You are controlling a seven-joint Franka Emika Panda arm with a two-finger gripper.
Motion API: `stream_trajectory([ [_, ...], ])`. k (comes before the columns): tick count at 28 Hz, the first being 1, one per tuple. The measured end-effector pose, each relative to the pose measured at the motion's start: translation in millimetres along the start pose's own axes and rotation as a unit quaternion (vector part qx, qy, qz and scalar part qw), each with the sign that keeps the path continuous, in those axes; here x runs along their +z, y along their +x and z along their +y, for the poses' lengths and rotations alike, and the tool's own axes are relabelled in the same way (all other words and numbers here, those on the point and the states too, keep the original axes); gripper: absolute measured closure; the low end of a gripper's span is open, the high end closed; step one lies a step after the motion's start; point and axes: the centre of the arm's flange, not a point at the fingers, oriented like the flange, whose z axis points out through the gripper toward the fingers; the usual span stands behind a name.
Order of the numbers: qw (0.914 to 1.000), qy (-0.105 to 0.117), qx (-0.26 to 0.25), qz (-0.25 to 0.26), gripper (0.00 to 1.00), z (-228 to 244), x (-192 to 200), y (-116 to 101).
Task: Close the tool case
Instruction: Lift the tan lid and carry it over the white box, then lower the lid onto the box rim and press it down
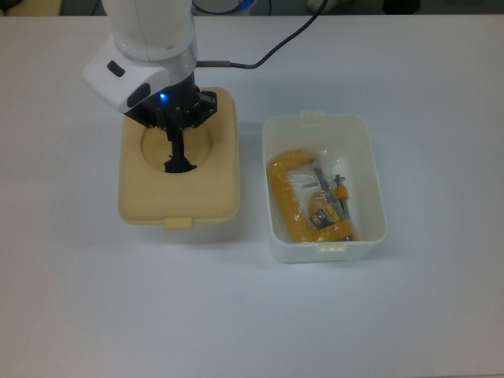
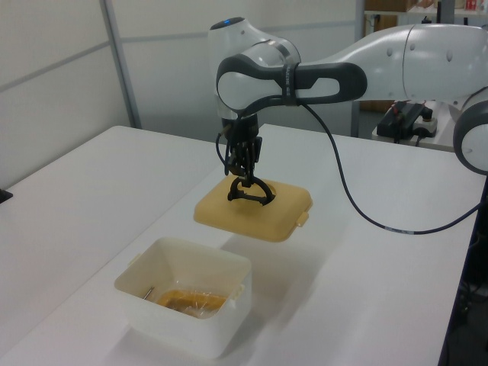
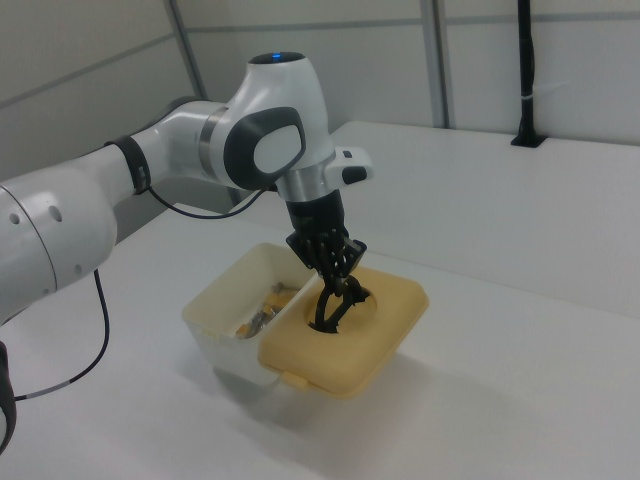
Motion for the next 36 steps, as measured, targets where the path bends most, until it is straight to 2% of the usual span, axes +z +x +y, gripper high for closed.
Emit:
stream_trajectory([
  [9, 0.9999, 0.003, 0.016, 0.002, 0.89, -19, -2, 2],
  [19, 0.9999, 0.004, 0.015, 0.003, 0.89, -83, -4, 2],
  [28, 0.9992, 0.008, 0.013, 0.038, 0.89, -118, -30, 4],
  [36, 0.9991, 0.010, 0.004, 0.042, 0.89, -146, -29, 3],
])
